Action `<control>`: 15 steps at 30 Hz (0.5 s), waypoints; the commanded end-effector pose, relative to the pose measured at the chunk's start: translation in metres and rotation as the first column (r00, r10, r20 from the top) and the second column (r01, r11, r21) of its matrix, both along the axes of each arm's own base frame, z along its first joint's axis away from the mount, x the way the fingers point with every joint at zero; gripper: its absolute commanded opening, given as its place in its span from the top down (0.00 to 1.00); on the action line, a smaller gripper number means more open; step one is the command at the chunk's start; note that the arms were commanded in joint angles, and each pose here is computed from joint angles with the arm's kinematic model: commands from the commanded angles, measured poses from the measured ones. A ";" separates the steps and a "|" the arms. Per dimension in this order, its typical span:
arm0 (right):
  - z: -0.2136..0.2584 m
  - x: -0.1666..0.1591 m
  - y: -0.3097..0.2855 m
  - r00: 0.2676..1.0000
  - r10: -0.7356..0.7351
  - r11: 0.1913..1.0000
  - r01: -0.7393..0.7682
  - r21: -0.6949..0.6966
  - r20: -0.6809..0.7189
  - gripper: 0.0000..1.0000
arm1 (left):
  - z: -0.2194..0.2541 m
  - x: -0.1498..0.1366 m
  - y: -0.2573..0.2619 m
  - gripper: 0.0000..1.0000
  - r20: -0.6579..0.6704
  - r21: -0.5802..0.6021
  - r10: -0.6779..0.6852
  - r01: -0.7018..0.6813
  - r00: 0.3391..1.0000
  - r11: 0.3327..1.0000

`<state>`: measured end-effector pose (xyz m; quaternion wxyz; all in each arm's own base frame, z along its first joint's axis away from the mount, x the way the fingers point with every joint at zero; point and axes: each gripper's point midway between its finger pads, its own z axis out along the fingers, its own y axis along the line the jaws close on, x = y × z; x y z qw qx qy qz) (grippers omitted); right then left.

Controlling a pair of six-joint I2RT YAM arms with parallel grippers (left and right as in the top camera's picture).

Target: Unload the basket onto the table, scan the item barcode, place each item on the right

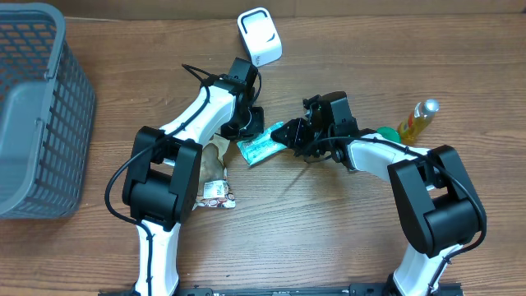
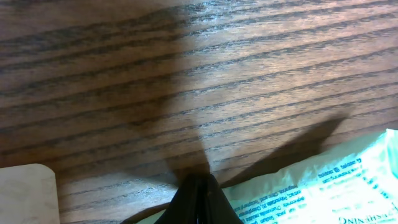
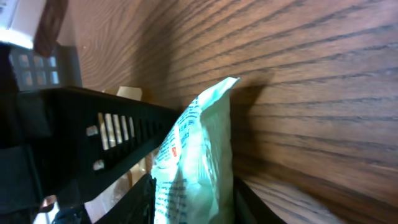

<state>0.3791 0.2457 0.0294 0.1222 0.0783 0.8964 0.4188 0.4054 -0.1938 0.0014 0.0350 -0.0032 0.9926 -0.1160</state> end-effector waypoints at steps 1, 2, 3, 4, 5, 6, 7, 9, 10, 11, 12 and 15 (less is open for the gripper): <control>0.004 -0.006 0.008 0.999 0.044 0.998 -0.044 0.044 0.001 0.66 | -0.012 -0.009 0.003 0.96 -0.030 0.024 0.016 -0.015 0.999 1.000; 0.004 -0.006 0.008 0.999 0.044 0.998 -0.044 0.044 0.001 0.66 | -0.012 -0.009 0.003 0.96 -0.030 0.024 0.016 -0.015 0.999 1.000; 0.004 -0.006 0.008 0.999 0.044 0.998 -0.044 0.044 0.001 0.66 | -0.012 -0.009 0.003 0.96 -0.031 0.025 0.016 -0.015 0.999 1.000; 0.004 -0.006 0.008 0.999 0.044 0.998 -0.044 0.044 0.001 0.66 | -0.012 -0.009 0.003 0.96 -0.032 0.025 0.016 -0.015 0.999 1.000; 0.004 -0.006 0.008 0.999 0.044 0.998 -0.044 0.044 0.001 0.66 | -0.012 -0.009 0.003 0.96 -0.033 0.025 0.016 -0.015 0.999 1.000; 0.004 -0.006 0.008 0.999 0.044 0.998 -0.044 0.044 0.001 0.66 | -0.012 -0.010 0.003 0.96 -0.034 0.025 0.016 -0.015 0.999 1.000; 0.004 -0.006 0.008 0.999 0.043 0.998 -0.043 0.043 0.001 0.66 | -0.012 -0.010 0.003 0.96 -0.034 0.025 0.016 -0.015 0.999 1.000; 0.004 -0.005 0.008 0.999 0.039 0.999 -0.039 0.038 0.003 0.66 | -0.012 -0.010 0.003 0.96 -0.034 0.026 0.016 -0.015 0.999 1.000; 0.003 -0.004 0.007 0.999 0.034 0.999 -0.034 0.033 0.005 0.66 | -0.012 -0.010 0.003 0.96 -0.034 0.026 0.016 -0.015 0.999 1.000; 0.003 -0.004 0.006 1.000 0.031 0.999 -0.031 0.029 0.005 0.65 | -0.012 -0.010 0.003 0.96 -0.034 0.026 0.016 -0.015 0.999 1.000; 0.002 -0.004 0.006 1.000 0.029 0.999 -0.030 0.028 0.006 0.66 | -0.012 -0.010 0.003 0.96 -0.034 0.026 0.016 -0.015 0.999 1.000; 0.002 -0.004 0.006 1.000 0.030 0.999 -0.030 0.027 0.006 0.65 | -0.012 -0.010 0.003 0.96 -0.034 0.026 0.016 -0.015 0.999 1.000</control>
